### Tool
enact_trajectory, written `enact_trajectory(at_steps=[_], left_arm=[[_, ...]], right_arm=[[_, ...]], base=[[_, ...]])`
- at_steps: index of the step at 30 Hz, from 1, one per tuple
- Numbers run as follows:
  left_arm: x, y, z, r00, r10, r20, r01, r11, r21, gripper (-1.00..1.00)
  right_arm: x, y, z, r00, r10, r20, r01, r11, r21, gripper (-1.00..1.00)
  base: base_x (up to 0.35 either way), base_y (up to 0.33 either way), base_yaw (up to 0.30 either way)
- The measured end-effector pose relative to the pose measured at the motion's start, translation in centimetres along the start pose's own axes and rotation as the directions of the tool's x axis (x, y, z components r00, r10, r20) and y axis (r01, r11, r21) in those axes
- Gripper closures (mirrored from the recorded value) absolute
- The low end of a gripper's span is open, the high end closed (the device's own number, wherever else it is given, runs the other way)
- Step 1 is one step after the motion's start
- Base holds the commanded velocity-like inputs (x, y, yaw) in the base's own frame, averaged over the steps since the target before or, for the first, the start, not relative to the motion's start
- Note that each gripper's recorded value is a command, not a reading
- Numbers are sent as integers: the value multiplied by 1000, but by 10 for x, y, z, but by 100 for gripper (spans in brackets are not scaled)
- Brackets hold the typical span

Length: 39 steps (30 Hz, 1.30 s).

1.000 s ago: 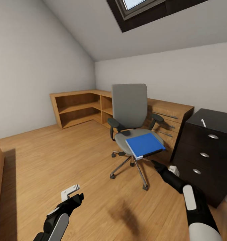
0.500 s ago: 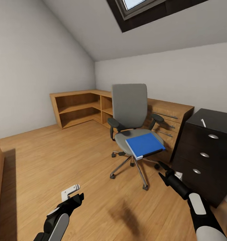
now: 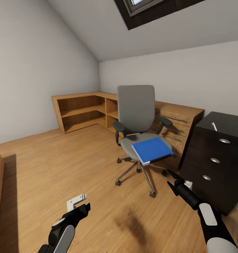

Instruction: In the bedroom, organize the workspace by keeping the computer under the desk, ensuring the monitor is on the desk, placing the keyboard on the desk next to the monitor, placing the mouse on the desk next to the keyboard, moving the folder from the swivel chair onto the desk next to the mouse, stacking the notebook on top of the folder with the pen on top of the notebook, and positioning the swivel chair next to the desk.

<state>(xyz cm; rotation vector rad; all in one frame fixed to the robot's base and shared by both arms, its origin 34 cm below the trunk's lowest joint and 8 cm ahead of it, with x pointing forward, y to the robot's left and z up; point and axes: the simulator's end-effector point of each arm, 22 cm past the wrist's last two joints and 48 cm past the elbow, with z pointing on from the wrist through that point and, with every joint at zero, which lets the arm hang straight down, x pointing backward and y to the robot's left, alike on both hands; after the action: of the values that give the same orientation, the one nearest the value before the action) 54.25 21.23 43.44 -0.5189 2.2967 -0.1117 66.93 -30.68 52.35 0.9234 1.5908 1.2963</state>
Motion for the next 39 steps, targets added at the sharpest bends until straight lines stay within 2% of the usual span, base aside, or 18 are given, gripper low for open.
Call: enact_trajectory(at_steps=[11,30,39], left_arm=[[3,2,1,1000,1,-7,-1,1000,-2,-100],[6,5,3,1000,6,-13,-7,1000,-13,-100],[6,7,4,1000,3,-15,-3,1000,-14,-100]], right_arm=[[3,0,1,1000,-3,-7,3,1000,0,-100],[3,-2,2,1000,-12,-3,12,1000,11,-100],[7,-17,2,1000,-5,8,4,999,37,-100]], base=[[4,0,0],[100,0,0],[33,0,0]])
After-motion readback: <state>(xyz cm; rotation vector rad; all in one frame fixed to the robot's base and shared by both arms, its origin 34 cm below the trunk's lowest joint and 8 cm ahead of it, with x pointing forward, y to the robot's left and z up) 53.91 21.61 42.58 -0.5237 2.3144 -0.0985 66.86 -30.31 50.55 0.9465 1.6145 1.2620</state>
